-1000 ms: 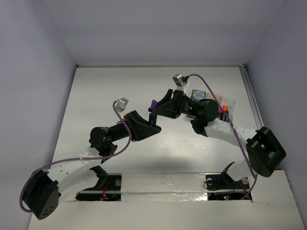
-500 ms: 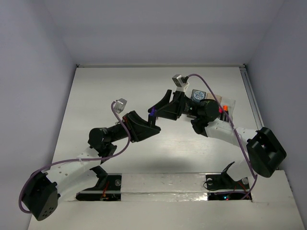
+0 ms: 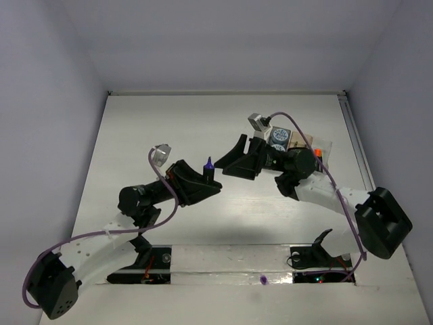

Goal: Sort the stationery into containers

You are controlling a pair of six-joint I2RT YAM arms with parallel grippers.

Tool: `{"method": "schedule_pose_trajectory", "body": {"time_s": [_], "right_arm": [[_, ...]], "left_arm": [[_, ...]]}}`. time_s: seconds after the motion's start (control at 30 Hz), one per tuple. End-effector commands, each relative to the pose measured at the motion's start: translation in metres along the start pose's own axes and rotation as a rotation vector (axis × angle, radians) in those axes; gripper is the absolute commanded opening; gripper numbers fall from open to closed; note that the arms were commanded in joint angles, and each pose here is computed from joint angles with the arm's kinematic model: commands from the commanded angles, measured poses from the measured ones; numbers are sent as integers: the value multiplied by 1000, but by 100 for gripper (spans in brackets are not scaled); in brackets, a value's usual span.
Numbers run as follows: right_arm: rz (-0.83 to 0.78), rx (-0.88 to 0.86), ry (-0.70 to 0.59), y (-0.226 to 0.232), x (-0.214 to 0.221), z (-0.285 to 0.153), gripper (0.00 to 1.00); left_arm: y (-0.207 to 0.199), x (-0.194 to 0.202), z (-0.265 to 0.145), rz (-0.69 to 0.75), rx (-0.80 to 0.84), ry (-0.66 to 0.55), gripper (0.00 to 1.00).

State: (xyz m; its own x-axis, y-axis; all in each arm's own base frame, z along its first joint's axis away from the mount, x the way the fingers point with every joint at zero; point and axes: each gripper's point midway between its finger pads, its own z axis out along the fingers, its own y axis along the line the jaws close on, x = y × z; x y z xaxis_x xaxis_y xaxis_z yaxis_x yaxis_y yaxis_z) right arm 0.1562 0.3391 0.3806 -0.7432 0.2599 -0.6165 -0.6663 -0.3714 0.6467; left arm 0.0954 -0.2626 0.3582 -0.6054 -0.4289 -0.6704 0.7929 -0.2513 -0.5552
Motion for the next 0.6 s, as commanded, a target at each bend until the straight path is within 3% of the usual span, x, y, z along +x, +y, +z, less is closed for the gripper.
{"method": "schedule_pose_trajectory", "body": {"time_s": [0.0,0.03,0.1,0.17,0.2,0.27,0.3,0.4,0.57], "right_arm": [[-251,-112,-14,35,8,-11,64],[-259,-94,-17,37,10,-15,63],[-215,90,2,-4,22,-30,57],[-251,236,-66,-15,15,-43,49],[-159,429,-27,-50,30,-62,34],[-258,654,-95,-71,15,-90,14],[-233,801,-32,-91,29,-114,2],[-206,1015,41,-113,45,-152,2],[-188,1114,59,-133,54,-171,2]], "left_arm": [[-98,-32,-17,409,351,-186,0],[-94,-33,-17,407,325,-190,0],[-80,-33,-16,405,249,-186,0],[-71,-30,-18,423,210,-180,0],[-65,-27,-19,414,176,-166,0],[-49,-24,-18,400,113,-139,0],[-45,-22,-17,412,97,-131,0],[-32,-16,-17,399,64,-104,0],[-10,-4,-17,364,33,-74,0]]}}
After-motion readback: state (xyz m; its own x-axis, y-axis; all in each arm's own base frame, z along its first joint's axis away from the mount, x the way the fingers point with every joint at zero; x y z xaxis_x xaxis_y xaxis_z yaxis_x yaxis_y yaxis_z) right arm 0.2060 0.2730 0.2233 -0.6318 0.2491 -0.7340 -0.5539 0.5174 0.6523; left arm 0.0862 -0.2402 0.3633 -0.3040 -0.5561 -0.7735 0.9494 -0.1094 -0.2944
